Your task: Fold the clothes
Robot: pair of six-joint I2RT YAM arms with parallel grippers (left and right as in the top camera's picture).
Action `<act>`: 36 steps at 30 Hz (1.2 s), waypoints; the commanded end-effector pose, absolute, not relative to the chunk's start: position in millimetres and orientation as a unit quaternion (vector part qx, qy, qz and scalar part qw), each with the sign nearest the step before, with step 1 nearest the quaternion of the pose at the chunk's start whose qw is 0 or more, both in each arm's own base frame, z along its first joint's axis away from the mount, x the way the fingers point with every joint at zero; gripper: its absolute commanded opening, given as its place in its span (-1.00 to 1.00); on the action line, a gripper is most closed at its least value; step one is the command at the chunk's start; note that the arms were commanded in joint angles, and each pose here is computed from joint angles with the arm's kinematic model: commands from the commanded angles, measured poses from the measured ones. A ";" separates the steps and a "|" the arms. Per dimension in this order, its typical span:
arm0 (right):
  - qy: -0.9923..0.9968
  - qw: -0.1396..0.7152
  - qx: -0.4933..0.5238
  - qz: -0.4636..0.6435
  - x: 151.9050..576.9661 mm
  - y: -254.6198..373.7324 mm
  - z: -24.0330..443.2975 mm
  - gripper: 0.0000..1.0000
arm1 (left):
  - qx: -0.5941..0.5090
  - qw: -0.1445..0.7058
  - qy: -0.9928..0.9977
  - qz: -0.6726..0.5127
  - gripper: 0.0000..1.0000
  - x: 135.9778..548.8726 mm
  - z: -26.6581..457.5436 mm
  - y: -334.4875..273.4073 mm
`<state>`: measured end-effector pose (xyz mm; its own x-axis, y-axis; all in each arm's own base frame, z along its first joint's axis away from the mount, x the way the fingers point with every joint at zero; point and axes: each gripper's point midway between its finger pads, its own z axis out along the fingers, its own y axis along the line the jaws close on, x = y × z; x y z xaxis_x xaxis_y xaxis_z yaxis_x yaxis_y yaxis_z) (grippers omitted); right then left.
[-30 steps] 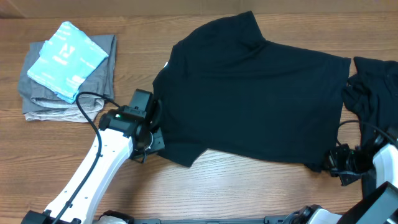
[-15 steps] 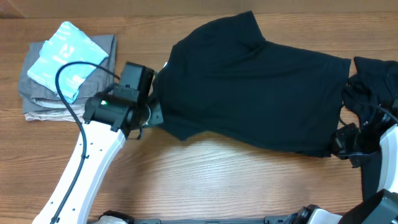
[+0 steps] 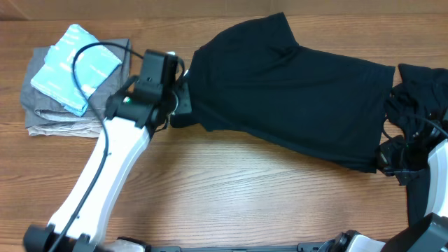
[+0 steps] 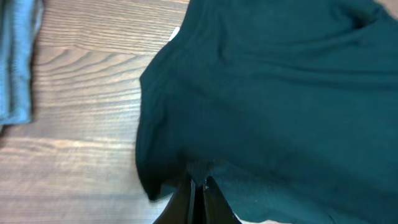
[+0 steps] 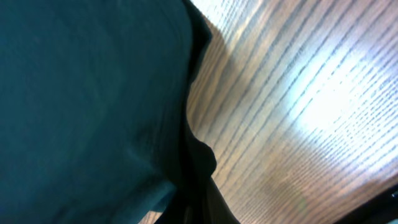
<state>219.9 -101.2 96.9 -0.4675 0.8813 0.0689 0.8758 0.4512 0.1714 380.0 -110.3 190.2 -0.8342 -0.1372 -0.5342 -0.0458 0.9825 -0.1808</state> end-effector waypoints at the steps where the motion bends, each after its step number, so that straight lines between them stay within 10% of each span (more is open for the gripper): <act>1: 0.850 0.032 0.519 0.085 230.3 -108.8 99.0 -0.92 | -0.034 0.287 0.954 -0.075 -0.92 404.0 182.1 -117.4; 19: 0.873 0.112 0.465 0.091 316.2 -113.4 58.7 -0.92 | 0.004 0.326 0.940 -0.104 -0.92 477.6 139.9 -155.0; 36: 0.844 0.113 0.523 -0.025 303.6 -152.9 40.0 -0.92 | 0.007 0.373 0.925 -0.070 -0.92 498.5 141.7 -157.9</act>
<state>305.9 -137.3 37.7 -0.4779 0.8638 -0.1595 0.8562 0.4987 0.1351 488.2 -154.1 141.3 -0.7414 -0.0637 -0.6681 0.0555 0.9863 -0.1556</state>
